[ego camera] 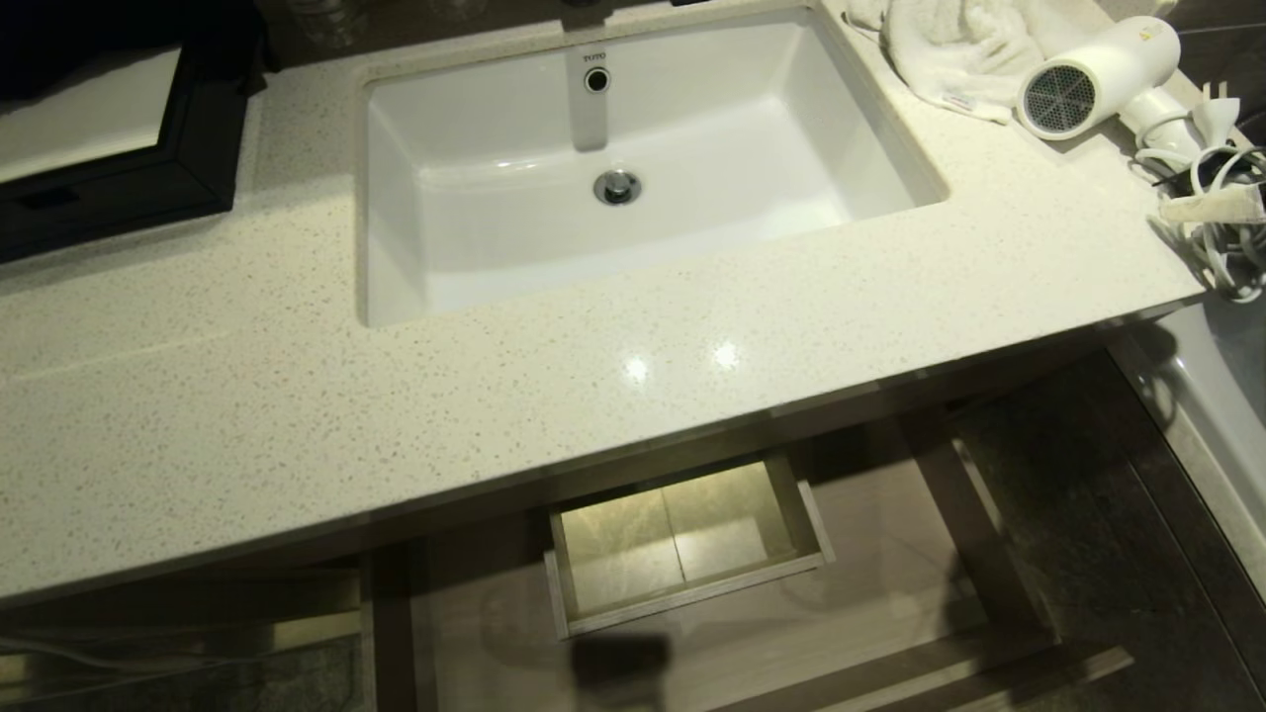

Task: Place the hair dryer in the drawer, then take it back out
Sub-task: Pick up the hairdryer

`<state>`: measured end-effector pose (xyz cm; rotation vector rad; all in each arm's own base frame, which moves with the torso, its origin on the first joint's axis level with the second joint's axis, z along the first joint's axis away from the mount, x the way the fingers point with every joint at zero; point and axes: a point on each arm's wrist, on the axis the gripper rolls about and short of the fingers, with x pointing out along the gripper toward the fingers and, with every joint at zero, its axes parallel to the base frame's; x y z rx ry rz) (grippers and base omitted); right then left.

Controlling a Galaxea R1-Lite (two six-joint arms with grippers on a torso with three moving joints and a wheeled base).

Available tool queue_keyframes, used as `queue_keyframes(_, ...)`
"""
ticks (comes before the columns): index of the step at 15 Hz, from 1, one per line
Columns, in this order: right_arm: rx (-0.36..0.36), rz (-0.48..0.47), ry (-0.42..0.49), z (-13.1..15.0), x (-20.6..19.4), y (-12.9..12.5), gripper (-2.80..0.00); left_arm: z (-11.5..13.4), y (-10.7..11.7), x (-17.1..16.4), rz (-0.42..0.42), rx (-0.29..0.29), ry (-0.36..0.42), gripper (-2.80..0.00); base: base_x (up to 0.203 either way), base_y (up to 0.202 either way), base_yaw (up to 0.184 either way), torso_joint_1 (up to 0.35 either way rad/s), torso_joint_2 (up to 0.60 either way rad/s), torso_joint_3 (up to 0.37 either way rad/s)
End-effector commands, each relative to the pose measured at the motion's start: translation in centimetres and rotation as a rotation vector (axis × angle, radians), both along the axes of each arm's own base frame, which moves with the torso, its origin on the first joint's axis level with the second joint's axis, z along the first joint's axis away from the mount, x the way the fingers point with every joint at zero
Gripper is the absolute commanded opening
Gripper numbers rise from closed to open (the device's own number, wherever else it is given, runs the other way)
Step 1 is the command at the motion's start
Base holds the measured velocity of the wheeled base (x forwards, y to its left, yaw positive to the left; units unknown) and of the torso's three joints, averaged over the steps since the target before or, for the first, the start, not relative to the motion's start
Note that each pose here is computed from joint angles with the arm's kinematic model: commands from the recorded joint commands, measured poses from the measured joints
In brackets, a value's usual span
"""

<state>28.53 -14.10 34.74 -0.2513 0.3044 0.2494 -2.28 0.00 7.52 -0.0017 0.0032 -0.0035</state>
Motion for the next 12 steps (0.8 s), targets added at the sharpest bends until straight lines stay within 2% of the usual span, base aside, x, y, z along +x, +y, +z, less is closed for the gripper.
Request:
queue_keyframes(1, 0.003, 0.002, 0.007, -0.30, 0.28, -0.15, 0.00, 0.00, 0.00, 0.00, 0.000, 0.000, 0.000, -2.80, 0.000, 0.000, 0.000, 0.000, 0.00, 0.000)
queue_keyframes(12, -0.014, 0.000, -0.018, 0.14, 0.24, 0.13, 0.00, 0.00, 0.00, 0.00, 0.000, 0.000, 0.000, -2.80, 0.000, 0.000, 0.000, 0.000, 0.00, 0.000)
